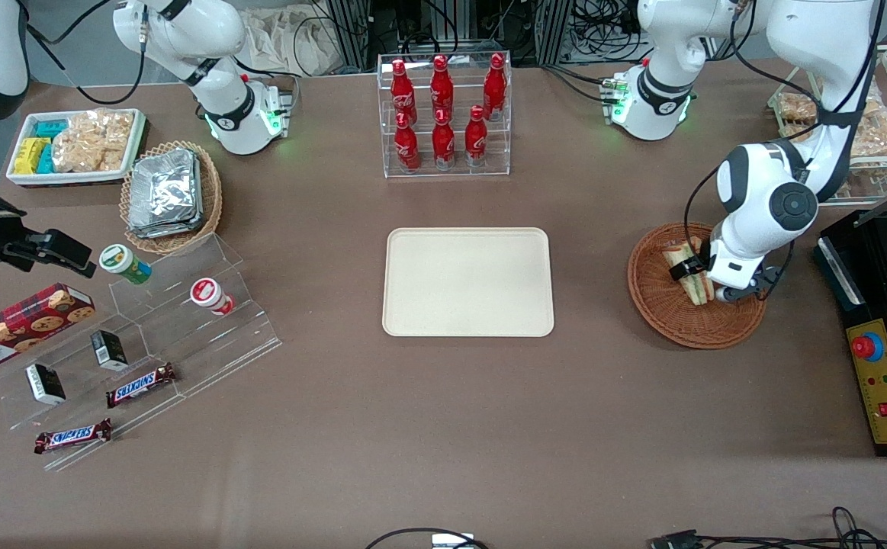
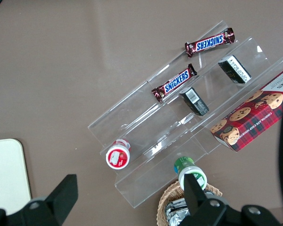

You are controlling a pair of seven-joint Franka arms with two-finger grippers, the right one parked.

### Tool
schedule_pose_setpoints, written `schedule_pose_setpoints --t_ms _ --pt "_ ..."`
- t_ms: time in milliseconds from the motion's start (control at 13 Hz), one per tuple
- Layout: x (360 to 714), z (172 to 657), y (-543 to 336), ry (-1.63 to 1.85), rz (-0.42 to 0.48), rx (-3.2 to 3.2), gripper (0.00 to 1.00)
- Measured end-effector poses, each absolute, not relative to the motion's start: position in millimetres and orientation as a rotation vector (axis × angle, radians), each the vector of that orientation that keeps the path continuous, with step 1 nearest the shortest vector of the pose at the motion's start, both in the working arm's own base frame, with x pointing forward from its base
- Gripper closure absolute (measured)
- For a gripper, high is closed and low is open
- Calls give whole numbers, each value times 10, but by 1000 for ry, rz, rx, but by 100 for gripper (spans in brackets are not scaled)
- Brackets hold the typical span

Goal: Place sandwich from basket to tray
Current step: 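Lower the left gripper into the basket and grasp the wrapped sandwich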

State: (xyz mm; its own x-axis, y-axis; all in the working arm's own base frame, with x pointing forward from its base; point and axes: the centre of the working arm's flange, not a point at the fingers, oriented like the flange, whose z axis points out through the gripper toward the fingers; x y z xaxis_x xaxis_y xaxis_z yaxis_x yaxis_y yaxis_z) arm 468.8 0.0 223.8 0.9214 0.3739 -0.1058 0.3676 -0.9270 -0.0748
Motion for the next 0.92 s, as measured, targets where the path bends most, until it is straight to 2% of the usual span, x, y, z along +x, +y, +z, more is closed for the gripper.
schedule_pose_setpoints --t_ms 77,154,462,538,769,923 --pt "4683 2217 1 -584 189 -3025 0" --pt "4681 2208 0 -583 189 -3025 9" --pt "4678 2204 -8 -578 180 -3028 56" --pt "4678 2204 -9 -577 180 -3028 63" --pt "4678 2204 -10 -577 180 -3028 69" --pt "4678 2204 -10 -575 180 -3029 79"
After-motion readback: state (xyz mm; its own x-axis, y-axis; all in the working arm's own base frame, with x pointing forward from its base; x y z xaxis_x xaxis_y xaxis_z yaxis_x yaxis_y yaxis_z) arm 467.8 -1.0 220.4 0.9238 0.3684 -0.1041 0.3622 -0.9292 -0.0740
